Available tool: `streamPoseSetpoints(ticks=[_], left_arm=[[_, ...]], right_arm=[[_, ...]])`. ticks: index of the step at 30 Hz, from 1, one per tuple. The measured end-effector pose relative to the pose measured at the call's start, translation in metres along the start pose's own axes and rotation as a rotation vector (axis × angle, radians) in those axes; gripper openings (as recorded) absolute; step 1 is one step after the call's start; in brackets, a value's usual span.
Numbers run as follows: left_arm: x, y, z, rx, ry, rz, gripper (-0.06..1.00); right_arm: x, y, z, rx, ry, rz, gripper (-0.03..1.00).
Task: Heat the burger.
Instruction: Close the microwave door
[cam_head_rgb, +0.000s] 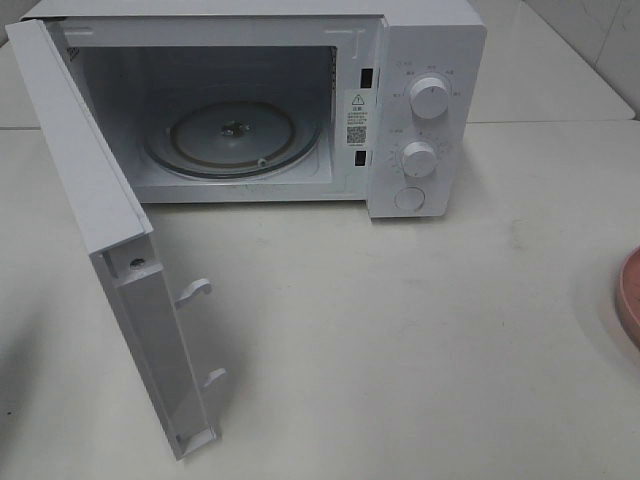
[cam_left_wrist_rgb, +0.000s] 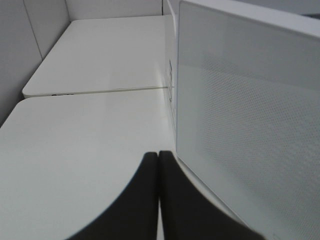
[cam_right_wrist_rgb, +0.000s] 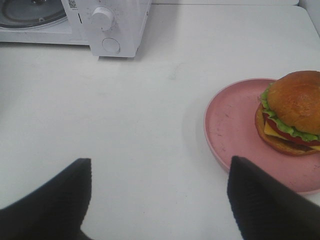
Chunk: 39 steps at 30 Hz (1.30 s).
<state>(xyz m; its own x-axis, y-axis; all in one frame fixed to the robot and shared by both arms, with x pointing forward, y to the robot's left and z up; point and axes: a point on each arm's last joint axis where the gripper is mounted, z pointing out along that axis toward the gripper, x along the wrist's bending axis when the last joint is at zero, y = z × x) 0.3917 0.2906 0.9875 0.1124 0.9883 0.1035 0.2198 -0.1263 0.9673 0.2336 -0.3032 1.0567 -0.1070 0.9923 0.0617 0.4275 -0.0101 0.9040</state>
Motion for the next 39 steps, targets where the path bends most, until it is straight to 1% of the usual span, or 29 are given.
streamPoseSetpoints(ticks=[1, 3, 5, 6, 7, 8, 10, 11, 12, 13, 14, 15, 17, 19, 20, 22, 25, 26, 28, 30, 33, 35, 39], left_arm=[[-0.002, -0.004, 0.009, 0.016, -0.023, 0.019, 0.0], [-0.003, -0.007, 0.013, 0.03, -0.032, 0.014, 0.0], [-0.006, -0.013, 0.023, 0.042, -0.061, -0.017, 0.0], [-0.006, -0.013, 0.023, 0.042, -0.061, -0.017, 0.0], [-0.008, -0.013, 0.03, 0.031, -0.087, -0.032, 0.0], [-0.008, -0.013, 0.03, 0.031, -0.087, -0.032, 0.0], [-0.013, -0.013, 0.041, 0.021, -0.146, -0.037, 0.0], [-0.013, -0.013, 0.041, 0.021, -0.146, -0.037, 0.0], [-0.016, -0.011, 0.046, 0.006, -0.186, -0.04, 0.0], [-0.018, -0.011, 0.049, -0.001, -0.206, -0.048, 0.0], [-0.018, -0.011, 0.049, -0.001, -0.206, -0.048, 0.0], [-0.02, -0.011, 0.054, -0.012, -0.232, -0.063, 0.0], [-0.021, -0.011, 0.056, -0.017, -0.242, -0.067, 0.0], [-0.03, -0.011, 0.065, -0.01, -0.286, -0.07, 0.0], [-0.03, -0.011, 0.065, -0.01, -0.286, -0.07, 0.0], [-0.039, -0.008, 0.072, -0.013, -0.319, -0.07, 0.0], [-0.041, -0.007, 0.074, -0.014, -0.325, -0.074, 0.0], [-0.046, -0.004, 0.078, -0.022, -0.334, -0.074, 0.0], [-0.048, -0.003, 0.08, -0.024, -0.339, -0.072, 0.0], [-0.056, -0.001, 0.087, -0.026, -0.323, -0.087, 0.0], [-0.057, 0.0, 0.089, -0.029, -0.317, -0.089, 0.0], [-0.07, 0.003, 0.096, -0.032, -0.314, -0.091, 0.0], [-0.077, 0.003, 0.102, -0.025, -0.3, -0.093, 0.0]], right_arm=[[0.0, 0.0, 0.0, 0.0, 0.0, 0.0, 0.74], [0.0, 0.0, 0.0, 0.0, 0.0, 0.0, 0.74], [0.0, 0.0, 0.0, 0.0, 0.0, 0.0, 0.74], [0.0, 0.0, 0.0, 0.0, 0.0, 0.0, 0.74], [0.0, 0.0, 0.0, 0.0, 0.0, 0.0, 0.74], [0.0, 0.0, 0.0, 0.0, 0.0, 0.0, 0.74], [0.0, 0.0, 0.0, 0.0, 0.0, 0.0, 0.74], [0.0, 0.0, 0.0, 0.0, 0.0, 0.0, 0.74], [0.0, 0.0, 0.0, 0.0, 0.0, 0.0, 0.74], [0.0, 0.0, 0.0, 0.0, 0.0, 0.0, 0.74], [0.0, 0.0, 0.0, 0.0, 0.0, 0.0, 0.74], [0.0, 0.0, 0.0, 0.0, 0.0, 0.0, 0.74], [0.0, 0.0, 0.0, 0.0, 0.0, 0.0, 0.74], [0.0, 0.0, 0.0, 0.0, 0.0, 0.0, 0.74], [0.0, 0.0, 0.0, 0.0, 0.0, 0.0, 0.74], [0.0, 0.0, 0.0, 0.0, 0.0, 0.0, 0.74], [0.0, 0.0, 0.0, 0.0, 0.0, 0.0, 0.74], [0.0, 0.0, 0.0, 0.0, 0.0, 0.0, 0.74], [0.0, 0.0, 0.0, 0.0, 0.0, 0.0, 0.74], [0.0, 0.0, 0.0, 0.0, 0.0, 0.0, 0.74], [0.0, 0.0, 0.0, 0.0, 0.0, 0.0, 0.74], [0.0, 0.0, 0.0, 0.0, 0.0, 0.0, 0.74], [0.0, 0.0, 0.0, 0.0, 0.0, 0.0, 0.74]])
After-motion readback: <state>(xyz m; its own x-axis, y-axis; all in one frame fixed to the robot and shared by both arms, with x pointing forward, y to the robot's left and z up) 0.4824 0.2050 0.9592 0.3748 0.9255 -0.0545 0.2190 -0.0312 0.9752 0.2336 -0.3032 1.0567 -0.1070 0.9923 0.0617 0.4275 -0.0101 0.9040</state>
